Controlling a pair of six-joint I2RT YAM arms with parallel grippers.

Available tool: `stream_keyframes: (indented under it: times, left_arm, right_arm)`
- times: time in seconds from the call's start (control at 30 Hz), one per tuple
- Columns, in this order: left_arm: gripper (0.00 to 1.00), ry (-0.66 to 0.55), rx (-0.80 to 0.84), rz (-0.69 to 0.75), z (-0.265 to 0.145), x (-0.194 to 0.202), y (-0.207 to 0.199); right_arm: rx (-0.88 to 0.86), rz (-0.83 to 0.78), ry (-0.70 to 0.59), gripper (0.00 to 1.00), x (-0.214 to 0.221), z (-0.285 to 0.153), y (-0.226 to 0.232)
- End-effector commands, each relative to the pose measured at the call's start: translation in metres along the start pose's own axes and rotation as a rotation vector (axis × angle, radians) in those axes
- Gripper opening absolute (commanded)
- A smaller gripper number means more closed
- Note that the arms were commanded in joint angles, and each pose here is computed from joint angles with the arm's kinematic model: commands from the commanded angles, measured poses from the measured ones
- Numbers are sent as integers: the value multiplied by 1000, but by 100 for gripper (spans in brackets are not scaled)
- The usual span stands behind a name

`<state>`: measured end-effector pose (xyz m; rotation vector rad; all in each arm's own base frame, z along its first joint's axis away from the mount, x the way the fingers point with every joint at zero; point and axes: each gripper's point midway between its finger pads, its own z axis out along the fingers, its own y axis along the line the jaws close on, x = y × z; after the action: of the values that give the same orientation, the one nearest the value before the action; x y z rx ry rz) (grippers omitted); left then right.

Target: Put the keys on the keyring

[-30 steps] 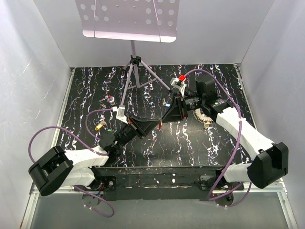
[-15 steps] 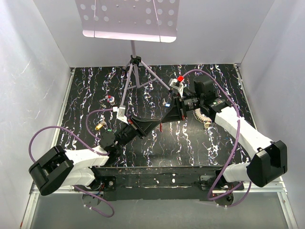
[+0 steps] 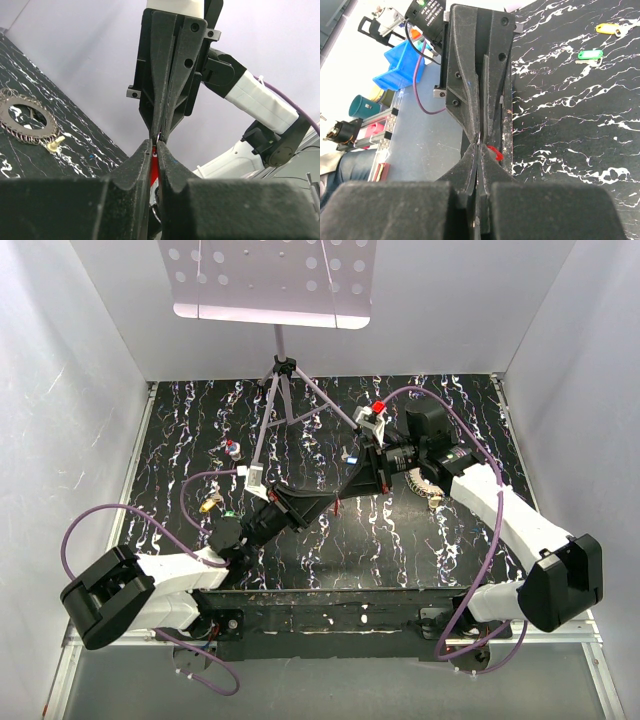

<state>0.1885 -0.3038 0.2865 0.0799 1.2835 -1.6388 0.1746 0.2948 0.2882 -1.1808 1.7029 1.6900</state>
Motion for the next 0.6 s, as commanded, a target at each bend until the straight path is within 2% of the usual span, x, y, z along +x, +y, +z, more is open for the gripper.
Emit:
stream_keyframes:
  times: [0.0,0.07,0.13,0.27,0.37,0.43,0.57]
  left_arm:
    - [15,-120,97,6,-6,-27,-27]
    - [30,-117,82,12,-11,-27,-26]
    - [39,-108,53,24,-17,-27,-24]
    - [72,-80,-34,91,-31,-31,-19]
    - [98,-18,-132,174,-45,-30,-10]
    - [98,74,-218,264,-59,-23,4]
    - [98,178,-306,357,-81,-22,9]
  right_arm:
    - [-31,-61,8,1,3,-1,7]
    - [-13,-72,4,1,5,-5,4]
    - [9,-79,4,1,10,-10,-2]
    - [78,-134,28,1,30,-25,-12]
    - [142,-182,96,1,61,-36,-20]
    - [182,-213,173,1,86,-44,-24]
    - [261,-198,362,1,142,-70,-32]
